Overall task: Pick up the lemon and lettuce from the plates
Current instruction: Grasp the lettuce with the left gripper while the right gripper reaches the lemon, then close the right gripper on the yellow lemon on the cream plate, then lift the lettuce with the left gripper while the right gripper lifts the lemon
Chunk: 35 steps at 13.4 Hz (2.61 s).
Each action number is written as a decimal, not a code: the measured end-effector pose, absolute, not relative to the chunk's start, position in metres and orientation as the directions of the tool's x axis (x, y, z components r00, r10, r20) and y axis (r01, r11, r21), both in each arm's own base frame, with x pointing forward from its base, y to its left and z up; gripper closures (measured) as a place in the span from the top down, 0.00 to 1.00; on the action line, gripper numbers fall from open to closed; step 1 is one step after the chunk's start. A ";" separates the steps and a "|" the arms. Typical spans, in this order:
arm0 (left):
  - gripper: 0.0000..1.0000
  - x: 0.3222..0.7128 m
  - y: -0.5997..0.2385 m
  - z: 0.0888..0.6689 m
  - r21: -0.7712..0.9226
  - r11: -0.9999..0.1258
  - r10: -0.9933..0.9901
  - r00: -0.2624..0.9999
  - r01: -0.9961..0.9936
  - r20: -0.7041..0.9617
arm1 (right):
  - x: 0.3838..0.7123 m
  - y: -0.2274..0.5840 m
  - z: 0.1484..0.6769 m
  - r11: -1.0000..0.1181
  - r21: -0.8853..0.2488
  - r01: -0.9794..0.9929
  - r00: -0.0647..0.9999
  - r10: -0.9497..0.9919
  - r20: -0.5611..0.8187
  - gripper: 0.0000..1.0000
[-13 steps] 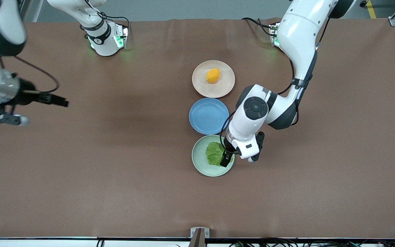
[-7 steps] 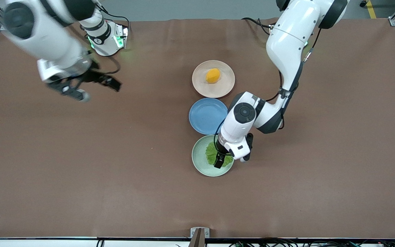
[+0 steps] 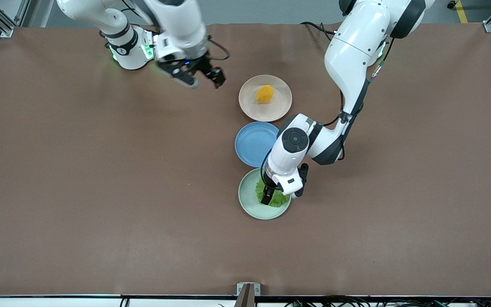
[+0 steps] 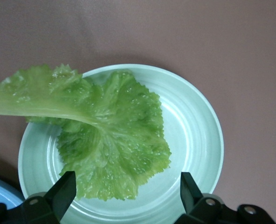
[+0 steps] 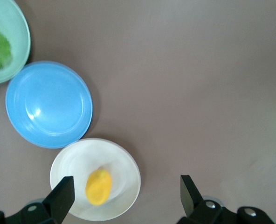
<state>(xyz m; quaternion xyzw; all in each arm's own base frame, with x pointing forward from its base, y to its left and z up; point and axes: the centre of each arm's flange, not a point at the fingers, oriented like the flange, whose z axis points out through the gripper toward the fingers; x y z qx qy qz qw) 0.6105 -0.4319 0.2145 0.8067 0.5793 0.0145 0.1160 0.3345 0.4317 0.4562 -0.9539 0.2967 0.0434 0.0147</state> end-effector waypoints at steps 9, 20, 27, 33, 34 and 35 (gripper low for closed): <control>0.96 0.604 -0.424 0.188 0.151 -0.364 0.922 0.378 0.919 -0.079 | 0.246 0.567 0.295 -0.742 -0.005 -0.670 0.742 -0.670 0.020 1.00; 0.31 0.605 -0.423 0.185 0.149 -0.363 0.923 0.377 0.920 -0.077 | 0.239 0.614 0.225 -0.726 -0.007 -0.688 0.725 -0.688 0.031 1.00; 0.07 0.607 -0.424 0.190 0.156 -0.361 0.923 0.376 0.919 -0.079 | 0.235 0.611 0.203 -0.727 0.023 -0.687 0.727 -0.686 0.042 0.84; 0.07 0.603 -0.428 0.243 0.091 -0.378 0.920 0.385 0.921 -0.076 | 0.248 0.609 0.208 -0.717 0.021 -0.697 0.717 -0.696 0.052 0.64; 0.07 0.604 -0.427 0.265 0.094 -0.377 0.920 0.384 0.921 -0.077 | 0.260 0.604 0.215 -0.717 0.028 -0.697 0.717 -0.694 0.062 0.64; 0.07 0.607 -0.421 0.291 0.099 -0.370 0.922 0.378 0.924 -0.079 | 0.274 0.598 0.227 -0.726 0.033 -0.686 0.727 -0.684 0.069 0.64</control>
